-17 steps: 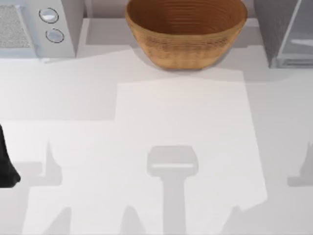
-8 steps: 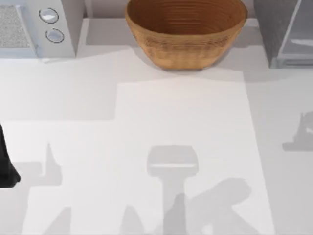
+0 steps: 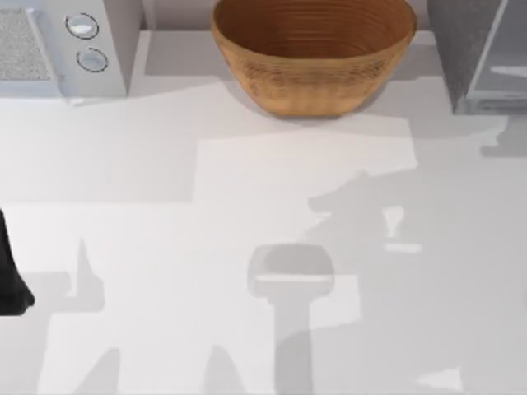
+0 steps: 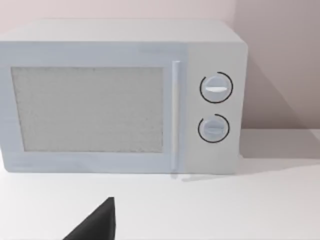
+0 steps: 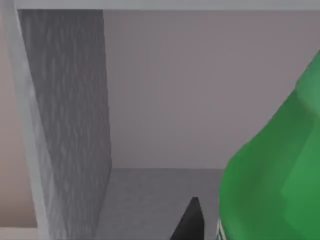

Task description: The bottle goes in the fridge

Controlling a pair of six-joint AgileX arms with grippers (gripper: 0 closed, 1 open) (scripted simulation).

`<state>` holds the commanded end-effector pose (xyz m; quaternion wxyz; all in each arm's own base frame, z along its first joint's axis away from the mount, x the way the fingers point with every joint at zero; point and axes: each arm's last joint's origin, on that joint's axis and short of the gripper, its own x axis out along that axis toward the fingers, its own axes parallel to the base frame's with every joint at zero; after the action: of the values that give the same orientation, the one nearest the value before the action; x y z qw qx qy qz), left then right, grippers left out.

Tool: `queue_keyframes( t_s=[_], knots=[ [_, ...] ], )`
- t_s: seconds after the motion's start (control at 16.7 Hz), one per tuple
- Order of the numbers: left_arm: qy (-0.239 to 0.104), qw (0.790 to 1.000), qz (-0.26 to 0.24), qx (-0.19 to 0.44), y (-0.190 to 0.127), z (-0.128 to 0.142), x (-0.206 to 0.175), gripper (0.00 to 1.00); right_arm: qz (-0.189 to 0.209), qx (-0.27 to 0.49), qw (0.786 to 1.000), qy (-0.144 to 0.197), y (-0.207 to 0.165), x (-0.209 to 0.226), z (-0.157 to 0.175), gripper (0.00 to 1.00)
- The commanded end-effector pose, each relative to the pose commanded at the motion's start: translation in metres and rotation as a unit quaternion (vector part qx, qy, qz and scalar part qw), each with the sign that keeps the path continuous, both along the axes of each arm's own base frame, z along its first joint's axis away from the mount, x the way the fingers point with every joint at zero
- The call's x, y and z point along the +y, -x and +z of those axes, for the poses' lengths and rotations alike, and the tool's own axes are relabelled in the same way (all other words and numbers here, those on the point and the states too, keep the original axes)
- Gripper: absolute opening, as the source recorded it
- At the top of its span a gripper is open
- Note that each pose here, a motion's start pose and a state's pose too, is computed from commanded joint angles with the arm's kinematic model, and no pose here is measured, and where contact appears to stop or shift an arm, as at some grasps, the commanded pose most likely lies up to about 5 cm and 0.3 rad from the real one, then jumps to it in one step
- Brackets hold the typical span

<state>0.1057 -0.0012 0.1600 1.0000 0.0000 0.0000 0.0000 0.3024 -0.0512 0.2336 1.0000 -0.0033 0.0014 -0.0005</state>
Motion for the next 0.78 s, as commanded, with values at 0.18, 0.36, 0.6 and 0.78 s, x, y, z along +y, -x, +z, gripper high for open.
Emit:
queue_keyframes(
  t_s=[0.18, 0.36, 0.6, 0.78],
  knots=[
    [0.0, 1.0, 0.0, 0.0, 0.0, 0.0, 0.0, 1.0, 0.002, 0.012, 1.0, -0.004, -0.052, -0.022, -0.04, 0.01],
    [0.0, 1.0, 0.0, 0.0, 0.0, 0.0, 0.0, 1.0, 0.003, 0.009, 1.0, -0.005, -0.083, -0.039, -0.076, 0.01],
    [0.0, 1.0, 0.0, 0.0, 0.0, 0.0, 0.0, 1.0, 0.003, 0.0, 1.0, -0.004, -0.101, -0.052, -0.102, 0.01],
    [0.0, 1.0, 0.0, 0.0, 0.0, 0.0, 0.0, 1.0, 0.003, -0.001, 1.0, -0.004, -0.102, -0.052, -0.103, 0.01]
  ],
)
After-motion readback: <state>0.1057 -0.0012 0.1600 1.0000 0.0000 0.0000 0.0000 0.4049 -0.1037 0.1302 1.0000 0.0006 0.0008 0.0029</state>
